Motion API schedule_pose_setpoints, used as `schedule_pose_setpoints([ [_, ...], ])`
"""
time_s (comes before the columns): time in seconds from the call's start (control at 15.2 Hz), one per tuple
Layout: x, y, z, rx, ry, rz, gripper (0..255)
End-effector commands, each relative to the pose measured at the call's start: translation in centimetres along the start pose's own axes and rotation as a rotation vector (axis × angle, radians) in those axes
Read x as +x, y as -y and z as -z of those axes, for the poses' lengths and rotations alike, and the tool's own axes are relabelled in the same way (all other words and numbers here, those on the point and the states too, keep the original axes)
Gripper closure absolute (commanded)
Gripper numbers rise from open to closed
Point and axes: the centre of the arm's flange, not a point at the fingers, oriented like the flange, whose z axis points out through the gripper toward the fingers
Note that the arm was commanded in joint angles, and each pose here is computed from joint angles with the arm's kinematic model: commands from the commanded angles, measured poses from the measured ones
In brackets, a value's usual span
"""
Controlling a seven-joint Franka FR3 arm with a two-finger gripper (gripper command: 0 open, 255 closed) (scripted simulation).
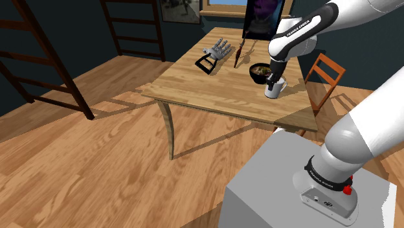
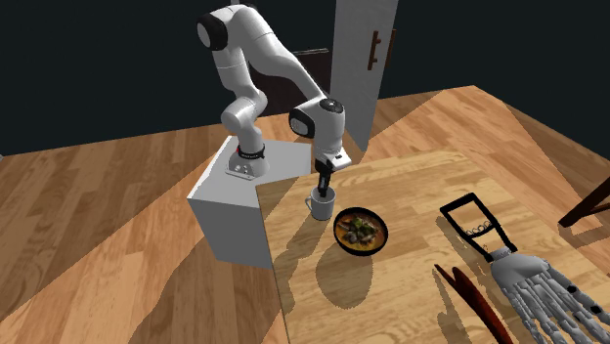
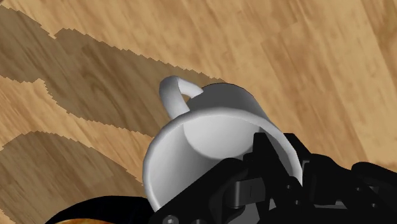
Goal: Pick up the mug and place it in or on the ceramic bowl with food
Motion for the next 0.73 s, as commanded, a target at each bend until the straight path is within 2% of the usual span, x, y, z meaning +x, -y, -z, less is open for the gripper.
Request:
schedule_pose_setpoints([
  [0.0,0.0,0.0,0.0,0.0,0.0,0.0,255],
  [0.33,0.0,0.0,0.0,0.0,0.0,0.0,255],
  [0.66,0.0,-0.2,2.6,0.0,0.0,0.0,255],
])
